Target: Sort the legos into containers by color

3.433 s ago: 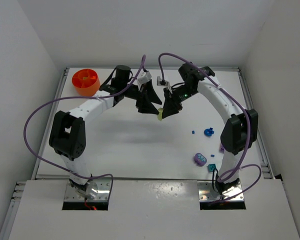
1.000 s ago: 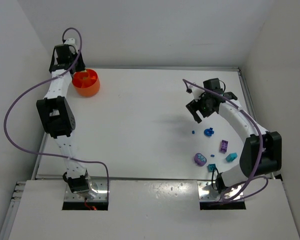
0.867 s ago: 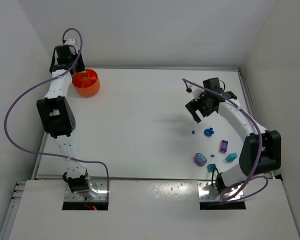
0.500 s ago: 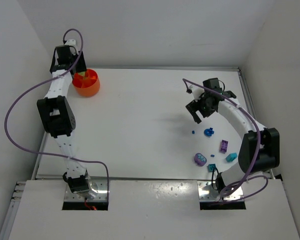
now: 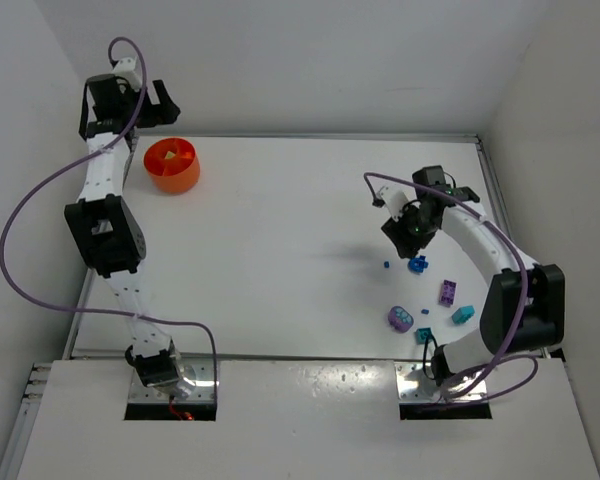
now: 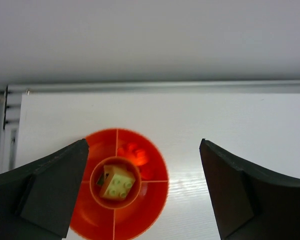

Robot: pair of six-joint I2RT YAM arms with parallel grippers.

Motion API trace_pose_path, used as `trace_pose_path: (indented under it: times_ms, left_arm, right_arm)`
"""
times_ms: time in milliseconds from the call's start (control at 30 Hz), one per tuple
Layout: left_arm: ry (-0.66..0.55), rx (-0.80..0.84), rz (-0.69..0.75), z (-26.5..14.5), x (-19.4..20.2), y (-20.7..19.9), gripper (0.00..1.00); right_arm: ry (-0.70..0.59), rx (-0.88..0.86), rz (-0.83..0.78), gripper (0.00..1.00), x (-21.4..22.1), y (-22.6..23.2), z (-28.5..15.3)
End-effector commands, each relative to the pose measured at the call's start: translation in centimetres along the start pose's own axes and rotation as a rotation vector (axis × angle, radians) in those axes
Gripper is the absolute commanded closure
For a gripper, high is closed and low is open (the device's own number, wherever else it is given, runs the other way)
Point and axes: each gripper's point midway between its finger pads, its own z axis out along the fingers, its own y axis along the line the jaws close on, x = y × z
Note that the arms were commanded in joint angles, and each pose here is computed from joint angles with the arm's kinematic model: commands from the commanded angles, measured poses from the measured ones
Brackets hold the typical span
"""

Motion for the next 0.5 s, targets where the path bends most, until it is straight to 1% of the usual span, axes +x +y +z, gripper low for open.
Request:
trace_pose_path:
  times_ms: [0,33,67,100,133,167,200,233,267,300,333,367,400,467]
  left_arm:
    - [-0.201,0.222,0.068,-5.0,-9.2,-6.7,0.0]
    - [-0.207,0.218,0.072,-5.2,-9.4,-7.4,0.0]
    - [-0.208,0.227,0.078,-5.9,-9.5,-9.1,0.0]
    - [-0.211,0.207,0.092,-6.1,-9.4,-9.5,0.0]
    - [-0.207,0.206,0.093,-6.3,-9.2,-10.3,0.0]
    - [-0.202,0.205,0.105,-6.5,-8.9,-11.1,0.0]
    - [-0.169,0.222,0.114,-6.2,-7.3,-12.5,0.0]
    - [-0.178,0.222,0.12,-7.2,-7.5,-13.4,0.0]
    - [-0.169,0.221,0.119,-7.5,-7.0,-14.0,0.0]
    - [-0.14,0.223,0.124,-7.2,-5.4,-14.8,0.0]
    - [-0.14,0.223,0.126,-7.4,-5.0,-15.2,0.0]
    - [-0.145,0.22,0.129,-8.3,-5.1,-15.7,0.0]
    - [-0.146,0.234,0.134,-8.4,-4.8,-16.5,0.0]
    - [-0.134,0.208,0.121,-8.5,-3.9,-16.4,0.0]
  right_arm:
    - [0.049,-0.192,-0.178,0.48,3.5,4.4,-2.2]
    - [0.049,-0.209,-0.204,0.5,4.0,5.0,-2.8]
    - [0.081,-0.245,-0.238,0.5,5.1,5.8,-3.3]
    - [0.1,-0.276,-0.268,0.5,5.8,7.0,-3.2]
    - [0.115,-0.28,-0.275,0.49,6.5,7.2,-3.5]
    - [0.115,-0.297,-0.285,0.47,6.5,7.9,-3.7]
    - [0.121,-0.324,-0.249,0.45,6.5,8.5,-4.4]
    - [0.14,-0.359,-0.247,0.42,6.4,9.4,-4.5]
    - [0.164,-0.395,-0.231,0.37,6.6,10.0,-4.7]
    - [0.223,-0.452,-0.194,0.34,7.3,10.9,-4.7]
    - [0.249,-0.47,-0.179,0.31,7.6,11.3,-4.6]
    - [0.281,-0.485,-0.186,0.24,8.0,11.9,-4.3]
    - [0.311,-0.469,-0.194,0.23,8.8,11.9,-3.9]
    - [0.358,-0.464,-0.192,0.23,9.8,12.3,-3.3]
